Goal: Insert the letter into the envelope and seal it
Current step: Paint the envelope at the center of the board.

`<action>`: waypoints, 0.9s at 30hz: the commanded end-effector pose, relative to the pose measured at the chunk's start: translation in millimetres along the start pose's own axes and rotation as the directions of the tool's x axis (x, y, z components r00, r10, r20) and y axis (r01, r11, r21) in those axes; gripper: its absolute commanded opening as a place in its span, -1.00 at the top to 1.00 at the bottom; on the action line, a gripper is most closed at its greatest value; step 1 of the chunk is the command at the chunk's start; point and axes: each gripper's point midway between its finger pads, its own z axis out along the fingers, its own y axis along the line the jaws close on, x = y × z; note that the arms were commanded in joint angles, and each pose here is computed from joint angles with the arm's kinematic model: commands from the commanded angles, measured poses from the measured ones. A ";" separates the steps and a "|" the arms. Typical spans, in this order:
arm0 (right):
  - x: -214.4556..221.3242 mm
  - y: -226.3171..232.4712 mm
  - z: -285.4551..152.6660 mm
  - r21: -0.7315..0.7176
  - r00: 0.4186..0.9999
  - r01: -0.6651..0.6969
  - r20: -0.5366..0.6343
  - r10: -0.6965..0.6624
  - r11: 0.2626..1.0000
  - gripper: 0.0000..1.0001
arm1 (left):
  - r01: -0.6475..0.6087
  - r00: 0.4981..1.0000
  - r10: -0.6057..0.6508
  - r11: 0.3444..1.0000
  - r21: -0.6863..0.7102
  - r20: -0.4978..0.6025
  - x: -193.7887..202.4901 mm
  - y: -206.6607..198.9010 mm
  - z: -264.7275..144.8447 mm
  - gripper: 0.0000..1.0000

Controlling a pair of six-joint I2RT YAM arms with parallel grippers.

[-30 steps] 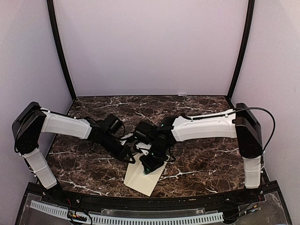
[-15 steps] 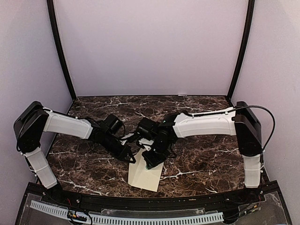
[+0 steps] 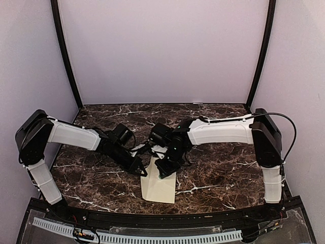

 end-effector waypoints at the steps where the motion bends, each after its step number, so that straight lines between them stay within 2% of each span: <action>1: -14.1 -23.7 9.8 0.072 1.000 -0.008 0.020 0.007 0.997 0.94 | 0.013 0.998 -0.011 0.999 0.035 -0.054 14.1 -3.1 5.2 1.00; 15: -36.2 -26.3 6.0 0.033 0.997 -0.021 0.069 0.019 0.999 0.94 | 0.023 0.998 -0.021 0.999 0.035 -0.054 13.6 -2.4 5.9 1.00; 22: -36.6 -25.8 -0.7 0.015 0.995 -0.040 0.088 0.038 0.999 0.94 | 0.077 0.997 -0.079 0.992 0.096 0.009 0.7 1.4 -7.1 1.00; 27: -40.8 -27.4 -0.5 0.016 0.994 -0.045 0.100 0.043 0.999 0.94 | 0.075 0.997 -0.076 0.990 0.119 0.004 1.5 -1.1 -7.2 1.00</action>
